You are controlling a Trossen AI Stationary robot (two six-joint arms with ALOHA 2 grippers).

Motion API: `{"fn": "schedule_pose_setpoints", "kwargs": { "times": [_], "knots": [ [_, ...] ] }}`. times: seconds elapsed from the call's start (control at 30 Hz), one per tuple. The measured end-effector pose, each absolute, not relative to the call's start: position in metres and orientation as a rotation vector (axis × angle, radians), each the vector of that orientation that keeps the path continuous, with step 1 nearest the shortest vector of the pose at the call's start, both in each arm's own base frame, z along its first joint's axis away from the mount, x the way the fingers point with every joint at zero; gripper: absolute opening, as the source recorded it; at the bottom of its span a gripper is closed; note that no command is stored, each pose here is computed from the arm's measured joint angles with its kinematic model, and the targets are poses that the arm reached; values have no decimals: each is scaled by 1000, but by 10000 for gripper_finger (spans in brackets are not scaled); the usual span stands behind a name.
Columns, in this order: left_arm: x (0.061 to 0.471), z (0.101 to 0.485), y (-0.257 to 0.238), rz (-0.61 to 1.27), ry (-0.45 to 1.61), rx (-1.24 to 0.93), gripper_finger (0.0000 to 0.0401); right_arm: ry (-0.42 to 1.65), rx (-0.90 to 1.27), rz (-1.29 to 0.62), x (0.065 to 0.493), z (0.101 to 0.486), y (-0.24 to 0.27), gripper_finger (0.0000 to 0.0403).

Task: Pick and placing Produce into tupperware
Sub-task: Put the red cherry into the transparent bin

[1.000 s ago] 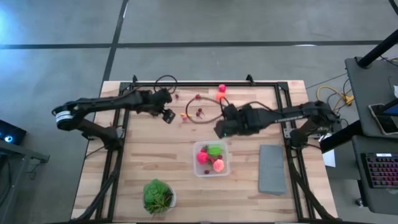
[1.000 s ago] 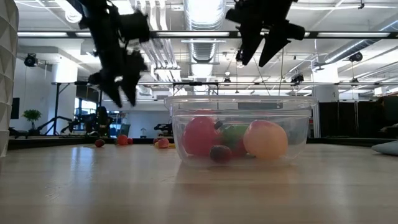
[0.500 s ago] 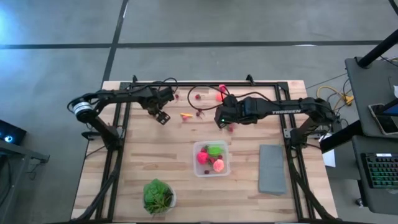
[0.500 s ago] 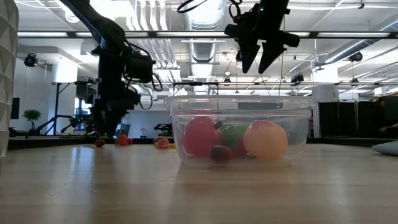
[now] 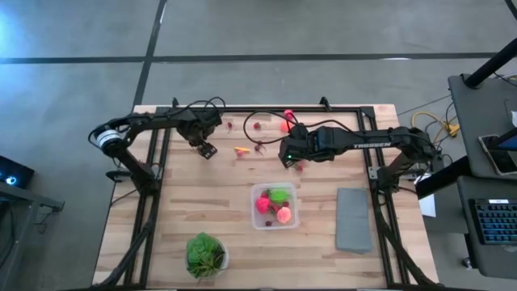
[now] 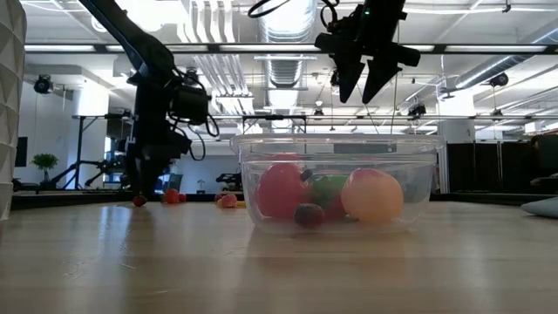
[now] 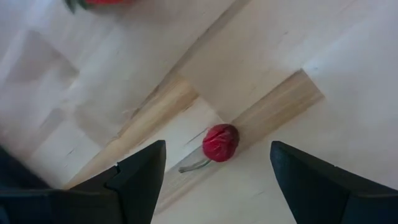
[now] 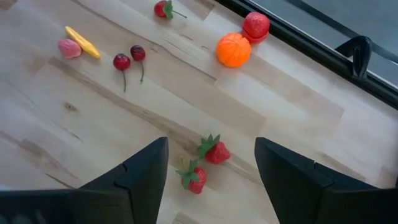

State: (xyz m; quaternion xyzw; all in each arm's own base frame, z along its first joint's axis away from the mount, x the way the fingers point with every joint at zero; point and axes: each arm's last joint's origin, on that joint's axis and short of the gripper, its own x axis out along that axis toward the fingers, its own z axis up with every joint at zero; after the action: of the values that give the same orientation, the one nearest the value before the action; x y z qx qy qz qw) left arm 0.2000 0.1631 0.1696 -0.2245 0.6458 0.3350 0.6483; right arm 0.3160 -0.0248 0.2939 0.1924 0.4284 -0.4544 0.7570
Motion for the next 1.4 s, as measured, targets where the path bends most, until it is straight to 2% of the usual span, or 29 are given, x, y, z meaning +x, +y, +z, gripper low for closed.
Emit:
{"fn": "schedule_pose_setpoints", "kwargs": {
  "times": [0.37, 0.77, 1.0, 1.4],
  "knots": [
    [198, 164, 167, 664, 1505, -487, 266, 930, 421, -989, 316, 294, -25, 233],
    [199, 160, 169, 654, 1506, -490, 156, 916, 439, -996, 317, 294, -25, 233],
    [200, 159, 170, 645, 1496, -474, 116, 907, 446, -991, 318, 294, -25, 233],
    [189, 147, 165, 644, 1530, -496, 107, 901, 449, -989, 319, 294, -25, 233]
  ]
}}
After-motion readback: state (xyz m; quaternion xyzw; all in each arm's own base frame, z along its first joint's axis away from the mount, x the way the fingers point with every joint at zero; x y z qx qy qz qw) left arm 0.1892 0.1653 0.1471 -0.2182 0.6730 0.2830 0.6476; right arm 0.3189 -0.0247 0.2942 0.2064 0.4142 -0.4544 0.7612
